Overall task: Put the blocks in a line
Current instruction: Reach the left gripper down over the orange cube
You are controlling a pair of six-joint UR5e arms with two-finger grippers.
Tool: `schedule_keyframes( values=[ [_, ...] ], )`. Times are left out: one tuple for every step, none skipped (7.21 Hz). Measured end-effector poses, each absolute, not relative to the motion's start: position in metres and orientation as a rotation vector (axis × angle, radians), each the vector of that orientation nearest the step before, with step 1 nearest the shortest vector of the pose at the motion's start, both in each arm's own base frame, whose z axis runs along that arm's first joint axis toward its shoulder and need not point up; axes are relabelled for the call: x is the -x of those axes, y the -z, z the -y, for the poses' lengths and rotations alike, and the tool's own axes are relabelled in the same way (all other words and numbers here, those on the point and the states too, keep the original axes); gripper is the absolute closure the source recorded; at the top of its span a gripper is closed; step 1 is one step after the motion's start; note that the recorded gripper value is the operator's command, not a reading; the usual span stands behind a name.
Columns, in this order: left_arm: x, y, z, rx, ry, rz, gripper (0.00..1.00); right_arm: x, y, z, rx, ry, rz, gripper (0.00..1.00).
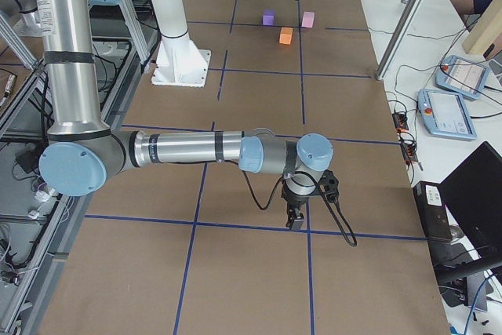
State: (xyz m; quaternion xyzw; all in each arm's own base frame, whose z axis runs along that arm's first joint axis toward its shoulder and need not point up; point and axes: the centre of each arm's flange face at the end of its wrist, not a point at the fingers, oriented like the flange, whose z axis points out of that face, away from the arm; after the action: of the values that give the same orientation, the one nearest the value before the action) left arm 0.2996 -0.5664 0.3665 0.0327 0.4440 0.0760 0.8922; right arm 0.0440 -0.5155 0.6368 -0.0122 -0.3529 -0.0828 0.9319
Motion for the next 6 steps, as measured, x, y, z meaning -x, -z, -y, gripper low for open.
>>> schedule_keyframes(
  values=[
    [-0.345, -0.349, 0.552, -0.05, -0.15, -0.91, 0.0, -0.044, -0.637, 0.515, 0.025, 0.169, 0.722, 0.0],
    [-0.375, -0.336, 0.54, -0.034, -0.134, -0.904, 0.0, -0.044, -0.637, 0.515, 0.025, 0.169, 0.722, 0.0],
    [-0.39, -0.331, 0.533, -0.028, -0.121, -0.897, 0.0, -0.044, -0.637, 0.515, 0.025, 0.169, 0.722, 0.0],
    [-0.398, -0.329, 0.53, -0.027, -0.118, -0.894, 0.0, -0.044, -0.637, 0.515, 0.025, 0.169, 0.722, 0.0],
    [-0.402, -0.331, 0.529, -0.025, -0.118, -0.891, 0.0, -0.044, -0.637, 0.515, 0.025, 0.169, 0.722, 0.0],
    [-0.406, -0.336, 0.531, -0.027, -0.119, -0.884, 0.0, -0.044, -0.637, 0.515, 0.025, 0.169, 0.722, 0.0]
  ],
)
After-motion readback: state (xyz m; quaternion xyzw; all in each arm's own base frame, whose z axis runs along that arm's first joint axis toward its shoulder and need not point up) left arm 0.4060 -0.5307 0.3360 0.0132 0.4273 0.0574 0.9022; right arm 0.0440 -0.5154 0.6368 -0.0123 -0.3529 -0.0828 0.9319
